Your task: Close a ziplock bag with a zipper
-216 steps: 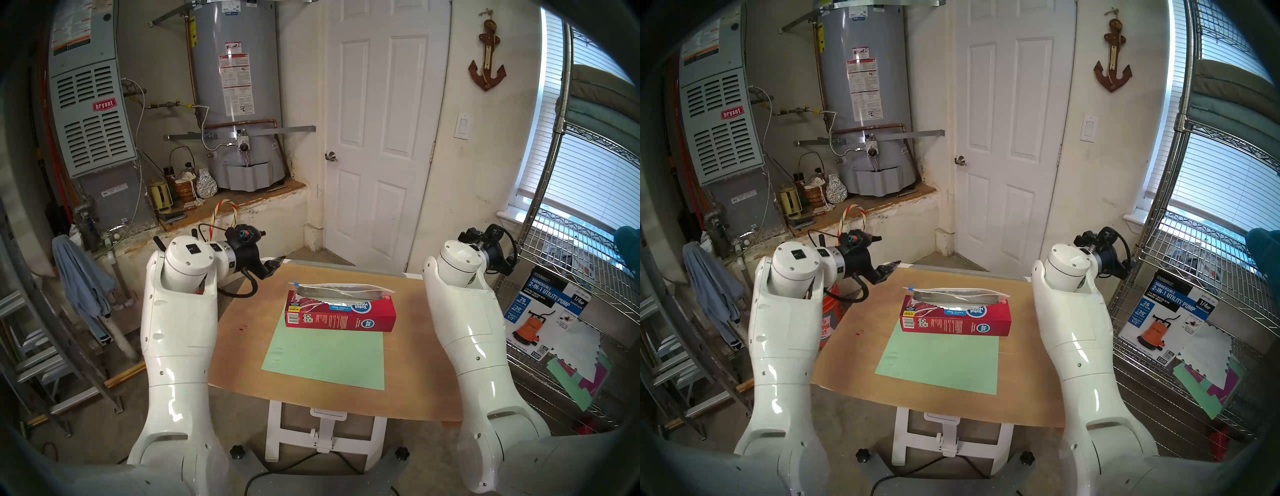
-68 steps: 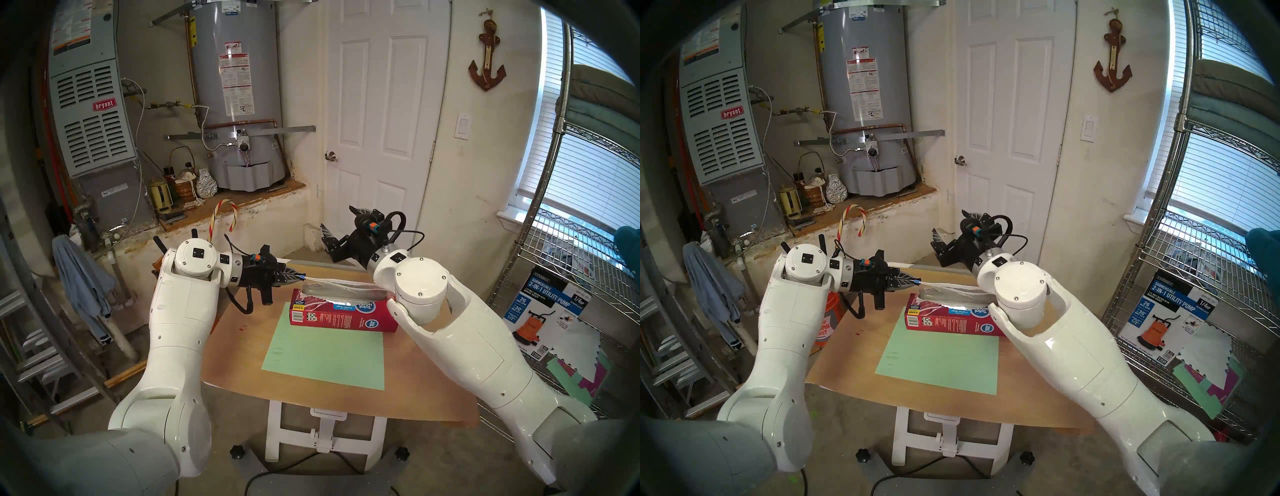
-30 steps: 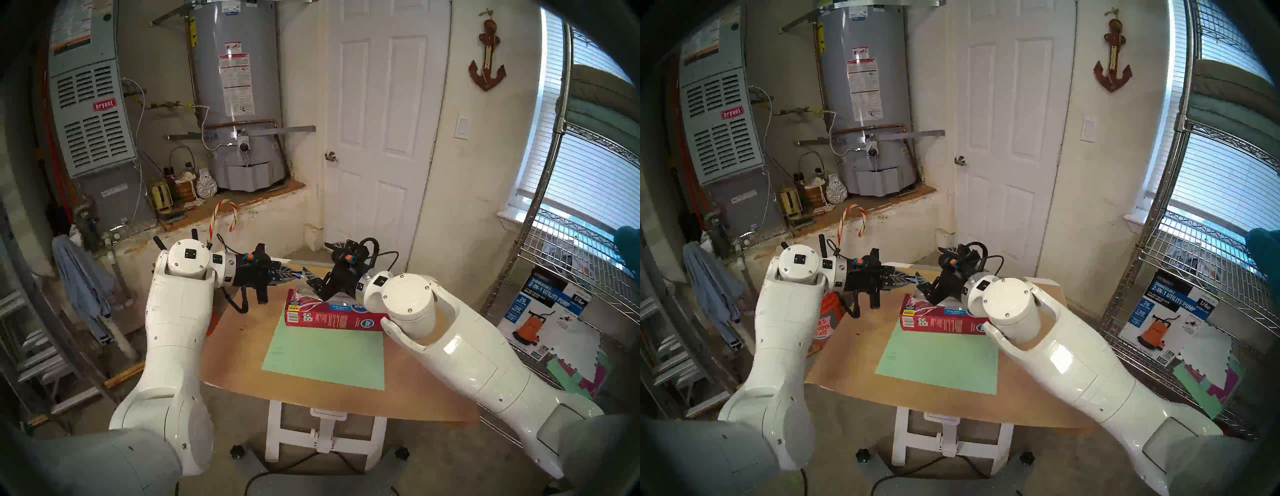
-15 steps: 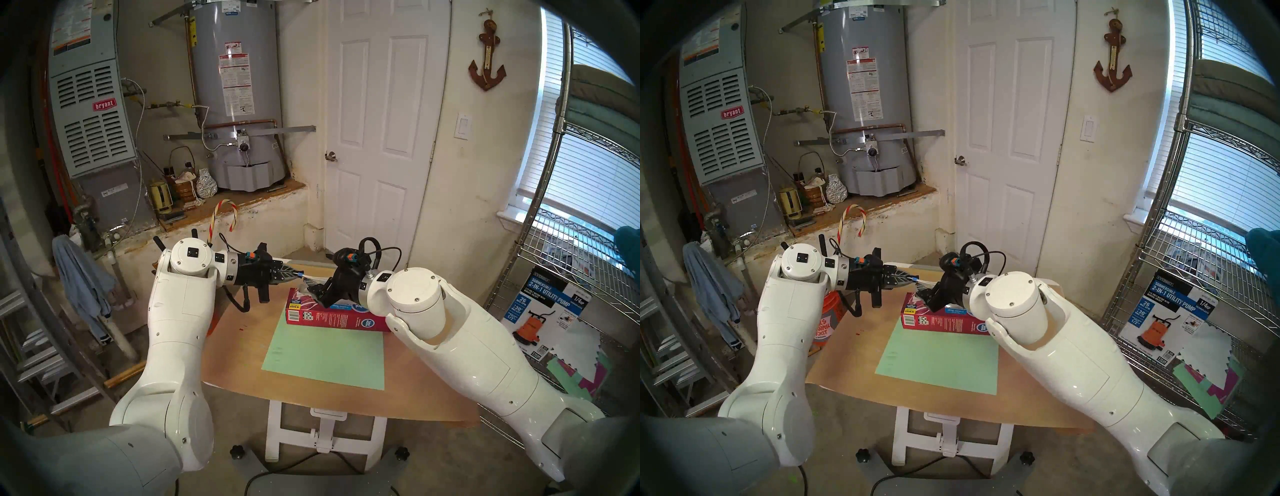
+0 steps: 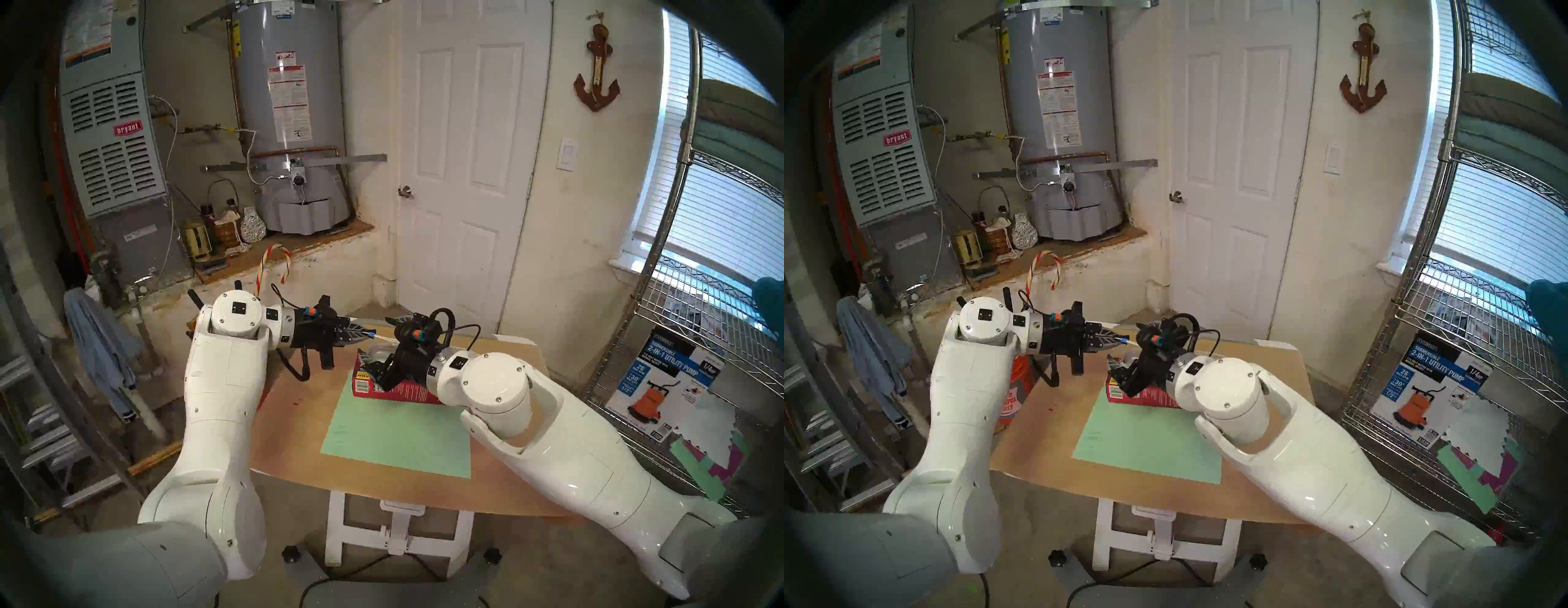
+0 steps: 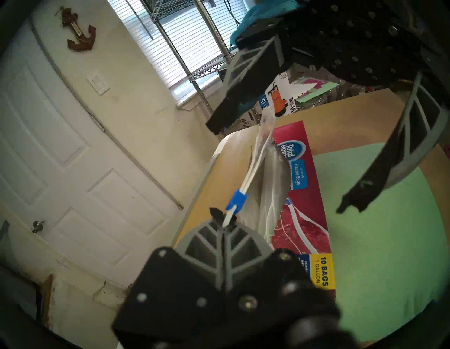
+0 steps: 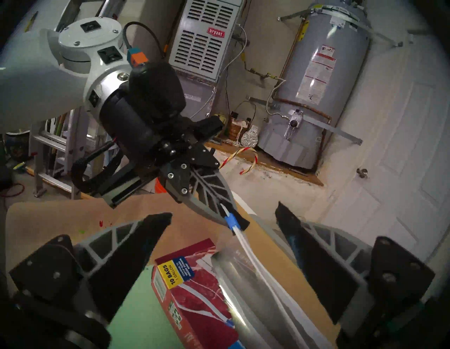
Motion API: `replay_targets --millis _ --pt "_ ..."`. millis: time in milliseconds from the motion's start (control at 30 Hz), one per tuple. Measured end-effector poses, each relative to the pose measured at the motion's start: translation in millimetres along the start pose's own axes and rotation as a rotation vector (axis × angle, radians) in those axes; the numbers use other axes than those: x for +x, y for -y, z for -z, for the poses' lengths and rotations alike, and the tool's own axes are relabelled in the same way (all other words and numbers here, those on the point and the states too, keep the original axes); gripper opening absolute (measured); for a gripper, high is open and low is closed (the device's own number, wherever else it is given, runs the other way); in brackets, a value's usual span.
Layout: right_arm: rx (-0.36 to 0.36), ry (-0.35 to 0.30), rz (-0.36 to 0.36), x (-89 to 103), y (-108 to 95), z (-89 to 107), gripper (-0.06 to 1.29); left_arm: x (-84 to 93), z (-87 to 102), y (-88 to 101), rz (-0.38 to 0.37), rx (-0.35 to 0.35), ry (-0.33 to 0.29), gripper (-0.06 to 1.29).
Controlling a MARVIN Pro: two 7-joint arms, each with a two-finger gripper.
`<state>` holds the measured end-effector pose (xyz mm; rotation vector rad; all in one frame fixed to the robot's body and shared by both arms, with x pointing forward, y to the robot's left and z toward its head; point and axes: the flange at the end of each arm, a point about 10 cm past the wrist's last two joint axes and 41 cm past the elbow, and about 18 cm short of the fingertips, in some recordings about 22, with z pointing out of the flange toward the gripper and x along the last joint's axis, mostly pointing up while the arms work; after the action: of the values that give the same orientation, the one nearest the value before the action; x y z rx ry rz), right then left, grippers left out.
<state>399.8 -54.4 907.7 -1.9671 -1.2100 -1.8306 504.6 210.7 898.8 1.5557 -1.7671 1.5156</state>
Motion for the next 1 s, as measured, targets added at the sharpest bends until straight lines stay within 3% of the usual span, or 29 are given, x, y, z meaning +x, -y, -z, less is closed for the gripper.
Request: replay_targets --millis 200,233,367,433,533,1000 --pt "-0.01 -0.014 0.016 -1.2 3.3 -3.8 1.19 2.8 2.3 -0.9 0.0 0.007 0.0 -0.02" --pt "-0.011 -0.017 0.018 -1.0 3.8 -4.3 1.08 3.3 2.9 -1.2 0.001 0.009 -0.001 -0.02" --pt "-0.019 -0.022 0.025 -0.9 3.3 -5.7 0.92 3.9 4.5 -2.5 0.003 0.013 -0.001 -0.02" --pt "-0.023 -0.023 0.027 -1.1 2.6 -6.3 0.74 3.8 5.4 -3.3 0.004 0.014 -0.001 -0.02" --pt "-0.029 -0.022 0.029 -1.3 1.2 -6.7 0.62 3.2 6.6 -4.1 0.005 0.015 0.0 -0.02" --pt "-0.044 -0.022 0.044 -6.1 2.2 -11.2 0.59 3.8 10.4 -5.5 0.006 0.016 -0.005 -0.02"
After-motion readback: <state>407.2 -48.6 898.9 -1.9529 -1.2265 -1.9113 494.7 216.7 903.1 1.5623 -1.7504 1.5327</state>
